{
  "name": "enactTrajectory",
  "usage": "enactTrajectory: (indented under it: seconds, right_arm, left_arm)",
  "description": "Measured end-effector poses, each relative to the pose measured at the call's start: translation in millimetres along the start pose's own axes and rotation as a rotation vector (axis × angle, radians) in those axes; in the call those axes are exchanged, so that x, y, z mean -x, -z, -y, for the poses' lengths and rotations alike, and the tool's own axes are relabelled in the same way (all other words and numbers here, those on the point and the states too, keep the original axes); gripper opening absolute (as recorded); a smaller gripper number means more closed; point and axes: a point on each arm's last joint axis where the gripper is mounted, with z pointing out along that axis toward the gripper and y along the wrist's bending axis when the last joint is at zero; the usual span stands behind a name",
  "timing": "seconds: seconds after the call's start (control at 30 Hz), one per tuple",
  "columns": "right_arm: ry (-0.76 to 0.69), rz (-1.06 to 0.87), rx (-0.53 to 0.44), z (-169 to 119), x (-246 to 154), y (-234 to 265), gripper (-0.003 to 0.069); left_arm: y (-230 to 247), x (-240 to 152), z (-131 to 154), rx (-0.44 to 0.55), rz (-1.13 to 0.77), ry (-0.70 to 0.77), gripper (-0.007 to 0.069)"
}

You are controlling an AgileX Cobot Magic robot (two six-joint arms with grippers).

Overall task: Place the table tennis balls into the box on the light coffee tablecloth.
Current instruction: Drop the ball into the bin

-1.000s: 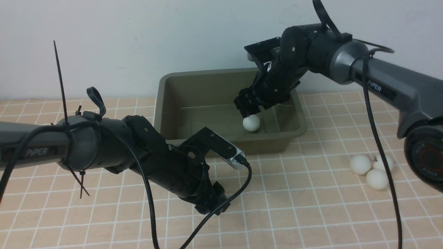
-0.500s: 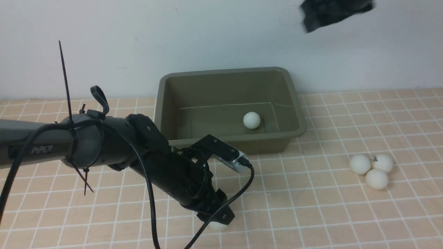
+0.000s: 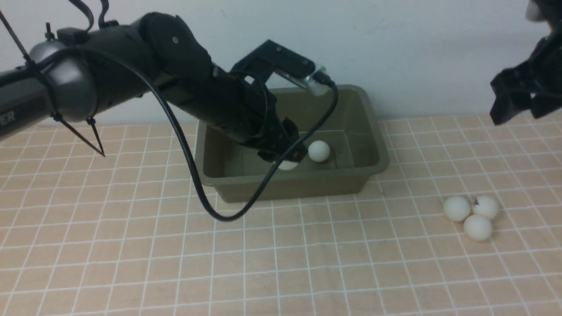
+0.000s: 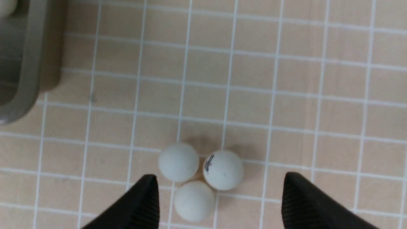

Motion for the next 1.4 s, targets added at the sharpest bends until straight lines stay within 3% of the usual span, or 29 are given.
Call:
enactTrajectory:
  seconds: [0.2, 0.43, 0.77, 1.03, 1.4]
  right_arm:
    - [-0.011, -0.058, 0.009, -0.4, -17.8, -29.4, 0.0468]
    - [-0.095, -0.061, 0.001, 0.9, -23.9, -49.5, 0.0468]
    - [-0.170, -0.131, -0.023, 6.4, -25.4, -93.8, 0.0468]
    - [-0.192, -0.154, -0.054, 9.9, -27.8, -106.4, 0.0468]
    - [-0.196, -0.192, -0.055, 11.0, -30.5, -123.4, 0.0468]
  left_arm:
    - [-20.9, -5.4, -66.8, 0.103, 0.010, 0.133, 0.0301]
    - [-58.3, 1.6, -102.3, 0.112, 0.016, 0.158, 0.0301]
    - [-90.4, -6.1, -114.2, 0.083, -0.026, 0.160, 0.0301]
    - [-91.4, -6.4, -114.7, 0.083, -0.026, 0.157, 0.0365]
    - [-91.4, -6.0, -114.8, 0.084, -0.022, 0.149, 0.0375]
